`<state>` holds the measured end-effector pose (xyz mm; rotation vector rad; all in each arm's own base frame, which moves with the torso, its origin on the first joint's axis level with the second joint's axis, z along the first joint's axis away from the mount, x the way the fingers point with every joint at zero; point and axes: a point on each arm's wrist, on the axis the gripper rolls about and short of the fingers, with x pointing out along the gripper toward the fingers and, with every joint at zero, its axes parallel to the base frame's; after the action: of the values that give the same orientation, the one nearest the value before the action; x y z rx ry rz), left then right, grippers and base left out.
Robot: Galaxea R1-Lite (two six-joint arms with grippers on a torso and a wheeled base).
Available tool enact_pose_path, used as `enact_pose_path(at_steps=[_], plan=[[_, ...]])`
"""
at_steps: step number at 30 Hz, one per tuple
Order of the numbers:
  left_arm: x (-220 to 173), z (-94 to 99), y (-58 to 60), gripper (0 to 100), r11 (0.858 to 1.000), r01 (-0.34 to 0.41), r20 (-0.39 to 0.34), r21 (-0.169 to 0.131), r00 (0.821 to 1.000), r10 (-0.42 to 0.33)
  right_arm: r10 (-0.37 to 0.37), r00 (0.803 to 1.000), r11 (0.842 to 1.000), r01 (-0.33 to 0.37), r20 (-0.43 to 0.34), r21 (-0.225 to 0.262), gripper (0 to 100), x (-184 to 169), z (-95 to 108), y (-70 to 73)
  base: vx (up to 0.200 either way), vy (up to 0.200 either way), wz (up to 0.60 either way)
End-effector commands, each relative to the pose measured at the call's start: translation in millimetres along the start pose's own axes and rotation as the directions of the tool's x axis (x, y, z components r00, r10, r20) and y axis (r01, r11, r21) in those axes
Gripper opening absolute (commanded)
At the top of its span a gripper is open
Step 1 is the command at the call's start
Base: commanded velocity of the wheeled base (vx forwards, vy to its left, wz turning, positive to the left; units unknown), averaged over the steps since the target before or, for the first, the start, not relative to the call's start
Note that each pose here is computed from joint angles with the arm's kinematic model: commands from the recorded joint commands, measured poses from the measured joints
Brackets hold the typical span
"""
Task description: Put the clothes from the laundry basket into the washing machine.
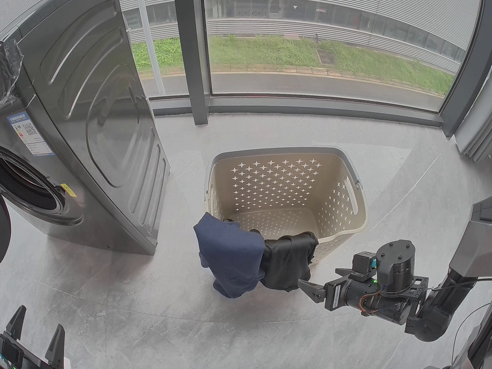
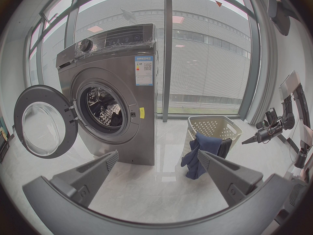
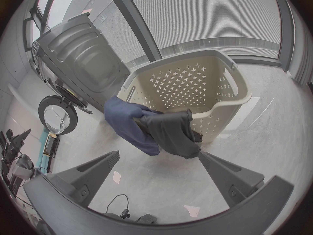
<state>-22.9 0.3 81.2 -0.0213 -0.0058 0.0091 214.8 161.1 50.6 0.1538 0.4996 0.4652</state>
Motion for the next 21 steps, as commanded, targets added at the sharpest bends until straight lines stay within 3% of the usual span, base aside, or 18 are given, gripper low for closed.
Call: enact_pose_path(at_steps=[1,9,14,21], plan=[[0,-5.2,0.1,100,1.0,0.0,-0.004,0.0,1.0,0.0,-0.01,0.999,1.0,0.009,-0.037,-0.006,100,9,-9,-0.8,0.0,0.0,0.0],[0,-5.2,0.1,100,1.0,0.0,-0.004,0.0,1.0,0.0,-0.024,0.999,1.0,0.023,-0.04,-0.008,100,20,-11,-1.5,0.0,0.0,0.0],[0,-5.2,0.1,100,1.0,0.0,-0.004,-0.002,1.0,0.0,-0.049,0.999,0.999,0.049,-0.017,-0.005,100,58,-13,-0.2,0.0,0.0,0.0],[0,-4.7,0.1,100,1.0,0.0,-0.003,0.0,1.0,0.0,-0.069,0.998,0.998,0.069,-0.001,-0.005,100,81,-17,-2.0,0.0,0.0,0.0]])
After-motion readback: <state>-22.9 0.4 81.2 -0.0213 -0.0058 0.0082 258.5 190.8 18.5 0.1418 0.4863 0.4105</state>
